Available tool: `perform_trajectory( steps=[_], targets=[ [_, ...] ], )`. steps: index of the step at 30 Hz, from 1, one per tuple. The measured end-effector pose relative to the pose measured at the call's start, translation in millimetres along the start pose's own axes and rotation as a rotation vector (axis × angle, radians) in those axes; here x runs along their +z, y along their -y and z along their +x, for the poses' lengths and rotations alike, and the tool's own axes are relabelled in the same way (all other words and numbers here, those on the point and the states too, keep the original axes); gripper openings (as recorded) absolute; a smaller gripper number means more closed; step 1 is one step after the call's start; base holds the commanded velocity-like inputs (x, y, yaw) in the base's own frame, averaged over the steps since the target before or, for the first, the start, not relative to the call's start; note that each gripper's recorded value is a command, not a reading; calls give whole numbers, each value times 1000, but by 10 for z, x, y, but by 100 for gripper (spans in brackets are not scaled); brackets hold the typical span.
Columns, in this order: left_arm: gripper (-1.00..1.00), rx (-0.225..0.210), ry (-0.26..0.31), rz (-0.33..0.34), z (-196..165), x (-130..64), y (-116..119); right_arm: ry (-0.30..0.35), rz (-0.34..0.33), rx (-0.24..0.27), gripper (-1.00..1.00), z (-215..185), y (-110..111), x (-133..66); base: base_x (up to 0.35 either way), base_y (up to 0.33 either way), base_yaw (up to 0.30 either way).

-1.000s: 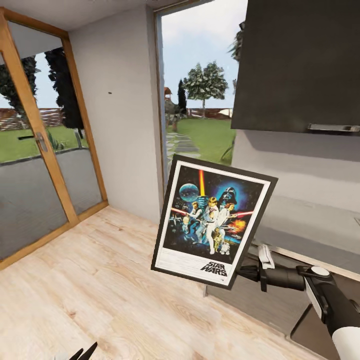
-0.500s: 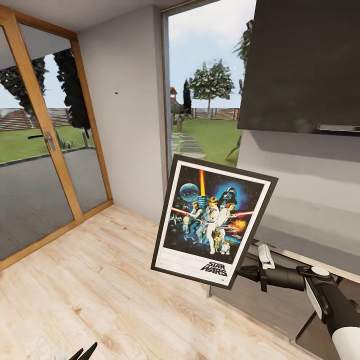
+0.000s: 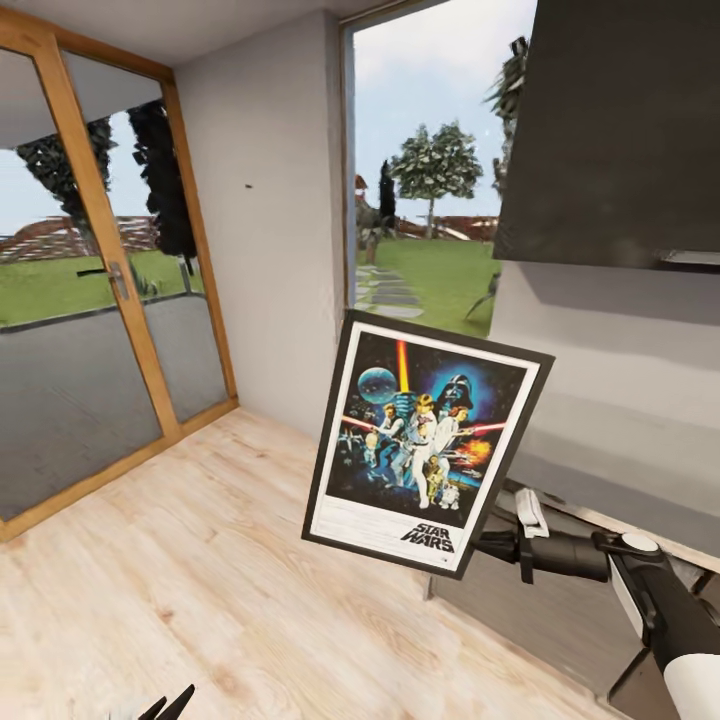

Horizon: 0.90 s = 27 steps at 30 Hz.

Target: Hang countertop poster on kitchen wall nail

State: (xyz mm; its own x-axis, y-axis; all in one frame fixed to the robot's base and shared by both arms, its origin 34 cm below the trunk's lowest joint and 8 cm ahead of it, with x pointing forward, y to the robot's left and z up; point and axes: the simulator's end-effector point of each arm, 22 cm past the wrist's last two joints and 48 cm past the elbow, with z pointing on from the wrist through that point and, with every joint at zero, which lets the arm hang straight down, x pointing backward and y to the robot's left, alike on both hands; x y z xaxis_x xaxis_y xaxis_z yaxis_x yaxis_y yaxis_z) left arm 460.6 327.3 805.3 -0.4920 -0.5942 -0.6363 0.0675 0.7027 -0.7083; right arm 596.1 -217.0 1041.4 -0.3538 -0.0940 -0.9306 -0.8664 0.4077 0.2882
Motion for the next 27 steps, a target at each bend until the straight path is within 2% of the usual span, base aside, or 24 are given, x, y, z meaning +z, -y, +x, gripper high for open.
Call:
perform_trajectory(
  steps=[22,27],
  targets=[
    [100,0,0,0,1,-1,1,-4,1,-1,-100,7,1,2,247,176,285],
    [100,0,0,0,0,-1,0,-4,1,0,-100,12,1,0,212,238,119]
  ],
)
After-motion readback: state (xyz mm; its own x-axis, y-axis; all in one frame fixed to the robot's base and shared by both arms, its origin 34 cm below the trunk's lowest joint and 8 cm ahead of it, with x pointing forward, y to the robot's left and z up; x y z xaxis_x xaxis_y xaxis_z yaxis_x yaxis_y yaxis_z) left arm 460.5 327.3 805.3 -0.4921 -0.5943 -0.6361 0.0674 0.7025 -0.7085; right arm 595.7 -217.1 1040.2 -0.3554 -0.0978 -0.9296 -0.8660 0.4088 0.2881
